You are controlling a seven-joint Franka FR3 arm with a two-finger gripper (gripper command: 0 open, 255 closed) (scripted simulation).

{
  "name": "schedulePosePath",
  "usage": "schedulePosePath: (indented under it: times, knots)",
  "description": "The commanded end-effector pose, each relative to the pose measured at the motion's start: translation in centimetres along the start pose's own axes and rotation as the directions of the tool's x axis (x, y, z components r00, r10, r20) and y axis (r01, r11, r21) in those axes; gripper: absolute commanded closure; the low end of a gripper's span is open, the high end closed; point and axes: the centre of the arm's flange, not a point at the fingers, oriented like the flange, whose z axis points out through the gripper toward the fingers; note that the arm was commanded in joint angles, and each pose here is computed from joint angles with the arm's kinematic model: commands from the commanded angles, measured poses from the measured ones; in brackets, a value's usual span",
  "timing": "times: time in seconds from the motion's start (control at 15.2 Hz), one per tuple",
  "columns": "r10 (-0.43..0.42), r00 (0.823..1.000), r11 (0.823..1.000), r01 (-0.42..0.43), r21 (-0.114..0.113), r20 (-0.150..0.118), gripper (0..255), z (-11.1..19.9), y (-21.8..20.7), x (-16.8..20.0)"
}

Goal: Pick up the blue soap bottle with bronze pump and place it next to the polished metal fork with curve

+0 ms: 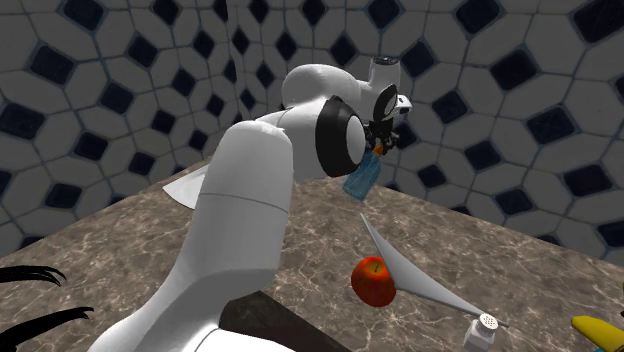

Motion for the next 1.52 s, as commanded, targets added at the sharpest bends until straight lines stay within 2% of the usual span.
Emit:
schedulePosePath:
  times: [0.0, 1.45]
  knots:
    - [0.000, 1.000, 1.000, 0.000, 0.000, 0.000, 255, -0.9, -0.4, -1.0]
    - [0.000, 1.000, 1.000, 0.000, 0.000, 0.000, 255, -13.2, -8.2, -26.1]
